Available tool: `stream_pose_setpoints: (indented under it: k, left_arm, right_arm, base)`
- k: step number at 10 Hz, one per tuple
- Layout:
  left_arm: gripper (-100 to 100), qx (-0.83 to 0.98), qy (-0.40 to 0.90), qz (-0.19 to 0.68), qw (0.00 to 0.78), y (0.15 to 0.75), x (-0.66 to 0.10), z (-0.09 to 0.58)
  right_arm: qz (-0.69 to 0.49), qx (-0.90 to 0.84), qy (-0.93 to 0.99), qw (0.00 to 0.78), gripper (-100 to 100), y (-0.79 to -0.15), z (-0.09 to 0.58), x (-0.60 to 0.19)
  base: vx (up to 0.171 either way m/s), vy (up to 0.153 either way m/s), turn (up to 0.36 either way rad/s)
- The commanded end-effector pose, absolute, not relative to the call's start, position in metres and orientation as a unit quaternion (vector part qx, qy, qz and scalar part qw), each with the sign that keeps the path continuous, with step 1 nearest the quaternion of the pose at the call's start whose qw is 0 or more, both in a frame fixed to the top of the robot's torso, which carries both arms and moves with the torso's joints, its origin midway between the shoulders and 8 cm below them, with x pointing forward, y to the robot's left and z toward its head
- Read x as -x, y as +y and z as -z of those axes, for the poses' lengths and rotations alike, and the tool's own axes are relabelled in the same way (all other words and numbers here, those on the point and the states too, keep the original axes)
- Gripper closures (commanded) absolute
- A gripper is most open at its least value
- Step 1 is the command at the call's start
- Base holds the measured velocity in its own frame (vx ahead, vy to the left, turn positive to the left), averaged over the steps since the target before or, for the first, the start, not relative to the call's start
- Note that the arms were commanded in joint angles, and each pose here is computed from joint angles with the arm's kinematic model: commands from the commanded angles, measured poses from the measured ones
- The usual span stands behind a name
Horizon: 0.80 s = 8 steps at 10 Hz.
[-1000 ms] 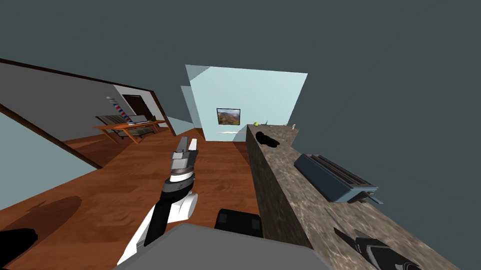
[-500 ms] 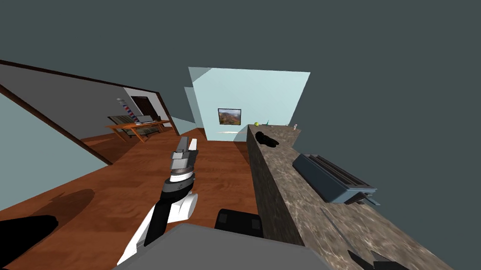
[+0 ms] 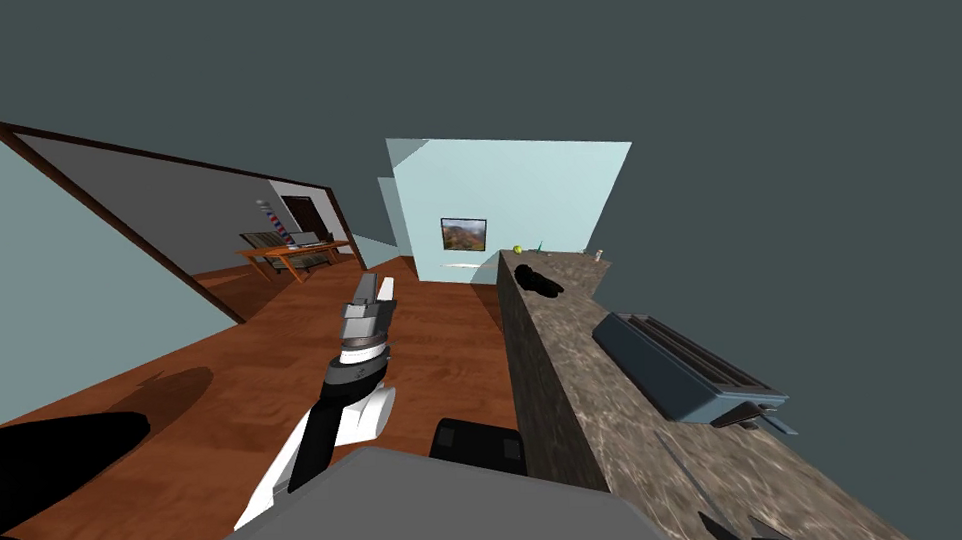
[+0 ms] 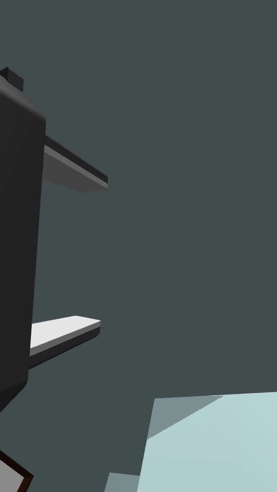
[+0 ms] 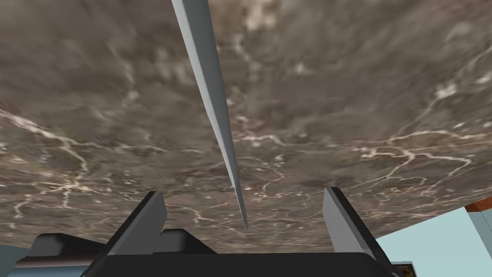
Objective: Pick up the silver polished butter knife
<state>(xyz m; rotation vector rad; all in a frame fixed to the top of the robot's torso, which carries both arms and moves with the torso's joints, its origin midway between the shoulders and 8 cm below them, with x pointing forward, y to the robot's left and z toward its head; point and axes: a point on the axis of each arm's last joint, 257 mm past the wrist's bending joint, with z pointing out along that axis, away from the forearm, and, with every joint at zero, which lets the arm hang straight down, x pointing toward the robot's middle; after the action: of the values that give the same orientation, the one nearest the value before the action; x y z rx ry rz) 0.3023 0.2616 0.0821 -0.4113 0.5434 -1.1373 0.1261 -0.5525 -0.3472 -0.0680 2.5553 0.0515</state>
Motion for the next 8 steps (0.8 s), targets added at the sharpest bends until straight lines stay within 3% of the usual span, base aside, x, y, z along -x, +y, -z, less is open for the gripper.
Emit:
stream_pose_setpoints:
  k: [1,5,6,7,8]
  left_arm:
    - [0,0.191,0.252,0.528,0.788,0.262,-0.302,-0.082]
    - [0,0.191,0.252,0.528,0.788,0.262,-0.302,-0.082]
    - [0,0.191,0.252,0.528,0.788,0.262,-0.302,-0.082]
    - [0,0.191,0.252,0.528,0.788,0.262,-0.302,-0.082]
    - [0,0.191,0.252,0.528,0.788,0.262,-0.302,-0.082]
  right_arm:
    - [-0.019,0.025,0.957,0.288,100,-0.552,0.347,-0.126]
    - [-0.015,0.027,0.957,0.288,100,-0.555,0.347,-0.127]
    - [-0.015,0.027,0.957,0.288,0,-0.555,0.347,-0.127]
    - [-0.022,0.034,0.957,0.288,100,-0.552,0.338,-0.134]
    - [-0.024,0.037,0.957,0.288,100,-0.552,0.334,-0.137]
  base:
    - [0.000,0.000,0.000]
    - [0.000,0.000,0.000]
    - [0.000,0.000,0.000]
    - [-0.031,-0.002,-0.173]
    - [-0.055,0.003,-0.171]
